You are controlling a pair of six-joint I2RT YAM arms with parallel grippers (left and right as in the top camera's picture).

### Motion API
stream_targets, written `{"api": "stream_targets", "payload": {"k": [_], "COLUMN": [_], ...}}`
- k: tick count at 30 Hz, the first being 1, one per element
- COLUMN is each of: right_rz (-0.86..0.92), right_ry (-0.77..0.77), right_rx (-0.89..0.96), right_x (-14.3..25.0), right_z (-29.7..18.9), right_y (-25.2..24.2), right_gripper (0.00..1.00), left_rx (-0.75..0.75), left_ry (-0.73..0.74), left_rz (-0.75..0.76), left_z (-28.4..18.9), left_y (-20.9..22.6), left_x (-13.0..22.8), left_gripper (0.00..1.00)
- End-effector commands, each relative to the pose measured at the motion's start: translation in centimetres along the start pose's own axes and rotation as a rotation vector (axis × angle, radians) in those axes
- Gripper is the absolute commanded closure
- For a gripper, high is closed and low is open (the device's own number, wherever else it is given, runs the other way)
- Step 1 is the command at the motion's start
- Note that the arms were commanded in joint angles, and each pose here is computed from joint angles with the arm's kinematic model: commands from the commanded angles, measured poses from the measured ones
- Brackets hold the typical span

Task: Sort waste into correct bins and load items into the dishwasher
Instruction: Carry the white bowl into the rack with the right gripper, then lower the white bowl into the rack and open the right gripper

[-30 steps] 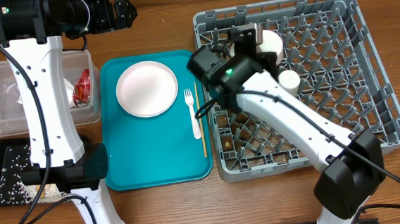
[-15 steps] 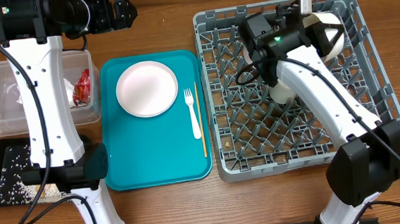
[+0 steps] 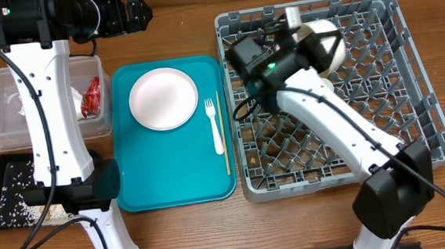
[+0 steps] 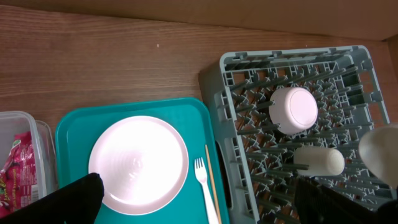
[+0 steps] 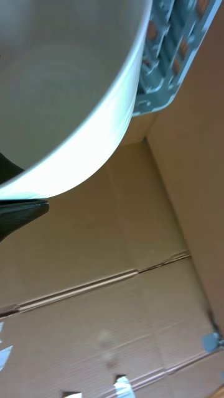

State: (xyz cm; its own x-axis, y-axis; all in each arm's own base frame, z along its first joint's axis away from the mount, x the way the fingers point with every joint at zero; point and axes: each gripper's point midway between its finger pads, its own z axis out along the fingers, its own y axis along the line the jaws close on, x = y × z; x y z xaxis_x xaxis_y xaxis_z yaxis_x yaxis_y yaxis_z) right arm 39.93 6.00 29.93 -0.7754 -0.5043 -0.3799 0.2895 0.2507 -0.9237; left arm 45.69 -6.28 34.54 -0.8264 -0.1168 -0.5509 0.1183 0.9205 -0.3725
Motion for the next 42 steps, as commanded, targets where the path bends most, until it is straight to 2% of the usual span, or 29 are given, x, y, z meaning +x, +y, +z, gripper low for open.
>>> {"api": "stream_targets", "payload": {"k": [1,5,9,16,25,30,32,36,41,42], "right_rz": [-0.004,-0.073,-0.051,-0.023,-0.033,-0.036,-0.043,-0.064,-0.123,-0.137], "right_ry": [-0.047,-0.083,-0.107,-0.034,0.073,0.082,0.084,0.077,0.012,0.001], "right_rx": [0.013,-0.001,-0.013,-0.273,-0.45,-0.462,-0.46,-0.445,-0.307,-0.282], "right_x": [-0.6,-0.5,-0.7,1.2,3.1,3.3,3.4,3.5,2.9,2.8], "right_z": [-1.6,-3.0,-4.1,-7.0,-8.2,-8.3,-8.3,-8.1,-7.1,-7.0], "right_y": [1.0,5.6,8.0,13.5,16.8,16.9,16.9,16.5,14.1,13.6], "right_gripper": [0.96,0.94,0.95,0.95,0.95,0.94,0.84,0.55,0.04,0.0], "left_rx": [-0.001,-0.002,-0.001,-0.001,-0.002,-0.002,-0.002,-0.001,-0.002,-0.002], "left_ry": [-0.026,-0.026,-0.026,-0.026,-0.026,-0.026,-0.026,-0.026,-0.026,-0.026], "left_rz": [0.012,0.012,0.012,0.012,0.012,0.012,0.012,0.012,0.012,0.012], "left_z": [-0.9,-0.9,-0.9,-0.9,-0.9,-0.9,-0.9,-0.9,-0.9,-0.9], "left_y": [-0.2,-0.2,-0.2,-0.2,-0.2,-0.2,-0.2,-0.2,-0.2,-0.2], "left_x": [-0.3,-0.3,-0.3,-0.3,-0.3,-0.3,-0.3,-0.3,-0.3,-0.3], "left_gripper": [0.0,0.0,0.0,0.0,0.0,0.0,0.0,0.0,0.0,0.0]}}
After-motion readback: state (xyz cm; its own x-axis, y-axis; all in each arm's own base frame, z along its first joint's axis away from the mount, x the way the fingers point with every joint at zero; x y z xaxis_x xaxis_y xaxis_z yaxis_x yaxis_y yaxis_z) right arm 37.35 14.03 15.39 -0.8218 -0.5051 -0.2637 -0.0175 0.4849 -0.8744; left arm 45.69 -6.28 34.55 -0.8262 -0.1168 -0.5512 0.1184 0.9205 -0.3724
